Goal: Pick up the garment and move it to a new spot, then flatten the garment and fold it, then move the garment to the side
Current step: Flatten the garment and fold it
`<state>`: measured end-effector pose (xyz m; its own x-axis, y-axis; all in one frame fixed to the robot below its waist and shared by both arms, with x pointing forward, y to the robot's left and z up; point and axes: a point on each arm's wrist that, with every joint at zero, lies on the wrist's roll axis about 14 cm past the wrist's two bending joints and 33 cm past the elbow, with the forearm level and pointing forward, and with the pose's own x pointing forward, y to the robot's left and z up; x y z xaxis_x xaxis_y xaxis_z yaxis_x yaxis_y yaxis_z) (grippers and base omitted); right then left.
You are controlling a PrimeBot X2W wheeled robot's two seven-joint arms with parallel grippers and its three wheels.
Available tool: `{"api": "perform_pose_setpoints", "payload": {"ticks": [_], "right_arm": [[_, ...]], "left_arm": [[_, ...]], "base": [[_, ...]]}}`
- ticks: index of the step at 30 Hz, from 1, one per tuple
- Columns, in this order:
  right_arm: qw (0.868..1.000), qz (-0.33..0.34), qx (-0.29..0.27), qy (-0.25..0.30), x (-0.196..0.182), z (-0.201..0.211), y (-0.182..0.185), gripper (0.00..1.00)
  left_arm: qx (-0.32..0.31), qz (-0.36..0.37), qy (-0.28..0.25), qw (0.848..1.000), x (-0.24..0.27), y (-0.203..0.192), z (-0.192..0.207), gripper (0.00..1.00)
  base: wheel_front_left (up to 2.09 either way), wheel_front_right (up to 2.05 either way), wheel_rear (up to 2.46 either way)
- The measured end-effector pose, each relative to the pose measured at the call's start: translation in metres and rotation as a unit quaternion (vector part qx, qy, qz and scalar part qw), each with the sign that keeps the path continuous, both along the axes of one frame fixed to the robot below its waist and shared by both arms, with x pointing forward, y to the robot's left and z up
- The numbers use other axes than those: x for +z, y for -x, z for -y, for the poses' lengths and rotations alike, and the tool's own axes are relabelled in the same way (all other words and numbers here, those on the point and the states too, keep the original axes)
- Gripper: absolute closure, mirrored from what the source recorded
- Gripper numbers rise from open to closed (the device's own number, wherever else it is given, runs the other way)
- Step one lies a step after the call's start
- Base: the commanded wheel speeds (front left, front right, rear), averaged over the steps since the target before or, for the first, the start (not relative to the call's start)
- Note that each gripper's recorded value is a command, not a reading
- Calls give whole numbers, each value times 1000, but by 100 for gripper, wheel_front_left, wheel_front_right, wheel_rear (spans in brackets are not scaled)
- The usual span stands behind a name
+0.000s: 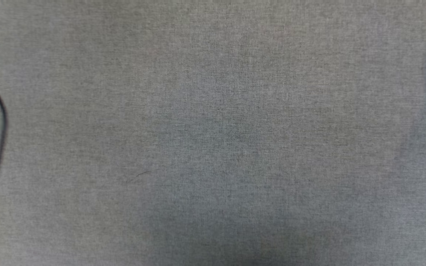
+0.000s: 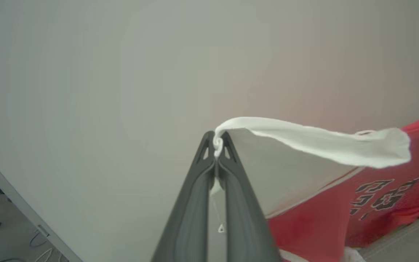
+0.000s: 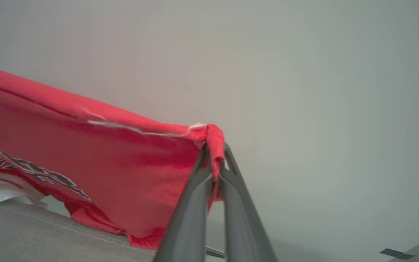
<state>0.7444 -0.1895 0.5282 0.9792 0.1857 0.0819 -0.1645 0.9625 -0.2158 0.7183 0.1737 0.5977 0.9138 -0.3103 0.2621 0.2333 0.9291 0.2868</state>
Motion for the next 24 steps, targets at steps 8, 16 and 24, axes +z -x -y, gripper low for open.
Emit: {"api": "perform_pose_setpoints", "payload": {"ticks": [8,16,24], "right_arm": [[997,-69,19,5,-48,-5,50,100],[990,-133,39,4,-82,-11,118,100],[982,-182,27,-36,-99,-1,186,100]], "left_arm": [[-7,-88,45,995,-67,60,7,100],[12,-205,80,975,-139,146,5,100],[42,-307,102,945,-185,233,-8,100]], "base": [[0,0,0],[0,0,0],[0,0,0]]}}
